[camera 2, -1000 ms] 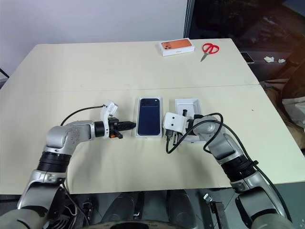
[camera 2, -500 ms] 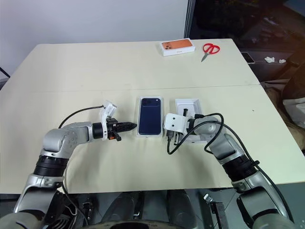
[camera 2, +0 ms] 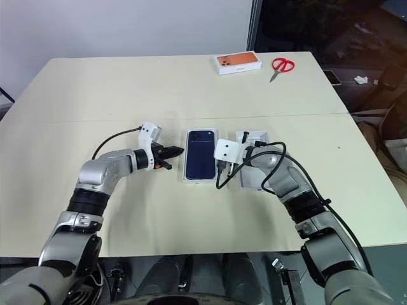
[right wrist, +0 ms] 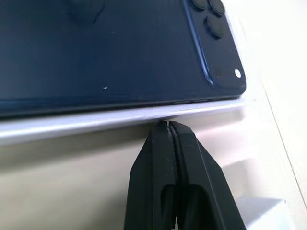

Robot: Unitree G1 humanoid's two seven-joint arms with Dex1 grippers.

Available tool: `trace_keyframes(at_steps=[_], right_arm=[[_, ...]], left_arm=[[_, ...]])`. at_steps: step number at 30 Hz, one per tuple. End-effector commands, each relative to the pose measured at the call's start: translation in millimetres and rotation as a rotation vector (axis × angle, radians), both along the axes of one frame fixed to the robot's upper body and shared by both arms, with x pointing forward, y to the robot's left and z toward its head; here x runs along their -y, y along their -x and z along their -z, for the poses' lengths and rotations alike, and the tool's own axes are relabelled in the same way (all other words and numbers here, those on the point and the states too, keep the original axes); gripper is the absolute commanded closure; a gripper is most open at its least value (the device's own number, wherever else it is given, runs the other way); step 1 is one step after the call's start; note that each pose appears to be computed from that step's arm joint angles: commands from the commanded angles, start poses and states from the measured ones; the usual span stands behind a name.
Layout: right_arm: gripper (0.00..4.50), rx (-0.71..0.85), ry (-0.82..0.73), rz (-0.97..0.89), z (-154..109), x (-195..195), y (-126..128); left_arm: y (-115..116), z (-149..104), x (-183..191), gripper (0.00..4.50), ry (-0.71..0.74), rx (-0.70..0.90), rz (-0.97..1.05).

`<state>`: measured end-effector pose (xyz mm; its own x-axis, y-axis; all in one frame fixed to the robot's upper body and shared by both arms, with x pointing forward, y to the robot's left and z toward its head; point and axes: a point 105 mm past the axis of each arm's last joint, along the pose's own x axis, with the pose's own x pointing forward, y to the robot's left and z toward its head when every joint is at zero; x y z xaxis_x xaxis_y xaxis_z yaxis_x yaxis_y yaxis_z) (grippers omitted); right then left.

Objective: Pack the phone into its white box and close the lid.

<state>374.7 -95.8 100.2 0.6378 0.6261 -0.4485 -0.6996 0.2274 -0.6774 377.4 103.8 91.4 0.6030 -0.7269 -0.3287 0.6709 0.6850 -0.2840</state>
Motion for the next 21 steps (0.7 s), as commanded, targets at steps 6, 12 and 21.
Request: trace_keyframes(at_steps=[6, 12, 21], right_arm=[[4.45, -0.047, -0.067, -0.085, -7.6, -16.2, 17.5], [4.45, -0.089, -0.08, -0.116, -5.5, -17.7, 33.4], [4.45, -0.113, -0.098, -0.1, -7.3, -14.2, 44.0]], left_arm=[[29.8, 0.7, 18.2, 4.5, 0.001, -0.057, 0.177], [34.7, -1.8, 7.6, 4.5, -0.006, -0.064, 0.155], [46.1, 4.5, 0.3, 4.5, -0.016, -0.08, 0.151]])
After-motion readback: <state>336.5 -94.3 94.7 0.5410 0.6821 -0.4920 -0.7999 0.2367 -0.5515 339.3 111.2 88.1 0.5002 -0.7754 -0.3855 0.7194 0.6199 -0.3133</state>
